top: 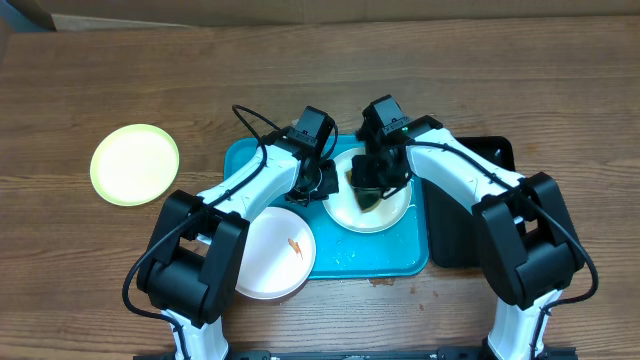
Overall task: Clean dirty plates on tray and stack at the side
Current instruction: 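Wipe the white plate surface with the sponge in the right gripper, then return the sponge to the black tray, release it, raise the right gripper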
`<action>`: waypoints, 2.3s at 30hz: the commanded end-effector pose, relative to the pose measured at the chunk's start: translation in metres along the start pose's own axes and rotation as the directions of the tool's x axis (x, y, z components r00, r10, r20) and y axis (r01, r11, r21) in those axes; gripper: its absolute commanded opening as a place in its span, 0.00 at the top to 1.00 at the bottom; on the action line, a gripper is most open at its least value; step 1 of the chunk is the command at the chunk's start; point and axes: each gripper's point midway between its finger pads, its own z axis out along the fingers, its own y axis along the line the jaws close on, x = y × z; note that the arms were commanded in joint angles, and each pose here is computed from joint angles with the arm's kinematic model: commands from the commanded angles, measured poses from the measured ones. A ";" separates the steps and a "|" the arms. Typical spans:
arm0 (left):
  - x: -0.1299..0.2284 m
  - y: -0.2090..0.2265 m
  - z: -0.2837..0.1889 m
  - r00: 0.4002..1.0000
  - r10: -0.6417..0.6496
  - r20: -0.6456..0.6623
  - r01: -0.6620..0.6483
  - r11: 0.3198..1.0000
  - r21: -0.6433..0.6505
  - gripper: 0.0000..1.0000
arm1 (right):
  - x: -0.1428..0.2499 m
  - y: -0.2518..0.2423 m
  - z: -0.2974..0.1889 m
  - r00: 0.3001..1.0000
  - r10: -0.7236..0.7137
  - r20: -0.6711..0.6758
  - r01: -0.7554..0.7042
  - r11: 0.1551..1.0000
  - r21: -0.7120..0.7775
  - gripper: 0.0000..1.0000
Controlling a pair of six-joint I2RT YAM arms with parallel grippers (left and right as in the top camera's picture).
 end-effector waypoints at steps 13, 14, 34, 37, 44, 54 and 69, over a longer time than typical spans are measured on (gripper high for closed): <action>0.003 -0.003 0.002 0.999 0.034 -0.010 -0.034 0.999 0.009 0.92 | -0.023 -0.087 -0.131 0.983 0.143 0.118 -0.161 0.974 0.161 0.96; 0.003 -0.003 0.002 0.999 0.034 -0.010 -0.034 0.999 0.009 0.92 | -0.020 -0.099 -0.135 0.979 0.167 0.116 -0.187 0.965 0.186 0.96; -0.004 -0.002 0.002 0.998 0.060 0.023 -0.060 0.998 -0.002 0.79 | 0.010 -0.214 -0.112 0.946 0.262 0.189 -0.322 0.820 0.474 0.96; -0.004 -0.002 0.002 0.998 0.060 0.023 -0.060 0.998 -0.002 0.79 | 0.012 -0.217 -0.105 0.946 0.260 0.195 -0.323 0.820 0.473 0.69; -0.005 -0.003 0.002 0.998 0.060 0.027 -0.060 0.998 0.000 0.67 | -0.004 -0.211 -0.121 0.939 0.253 0.233 -0.336 0.824 0.456 0.43; -0.007 0.001 0.002 0.997 0.061 0.040 -0.060 0.998 -0.022 0.63 | -0.041 -0.248 -0.189 0.830 0.340 0.442 -0.517 0.766 0.381 0.09; -0.009 0.000 0.002 0.997 0.062 0.047 -0.061 0.998 -0.018 0.96 | -0.023 -0.292 -0.209 0.759 0.436 0.484 -0.626 0.694 0.356 0.00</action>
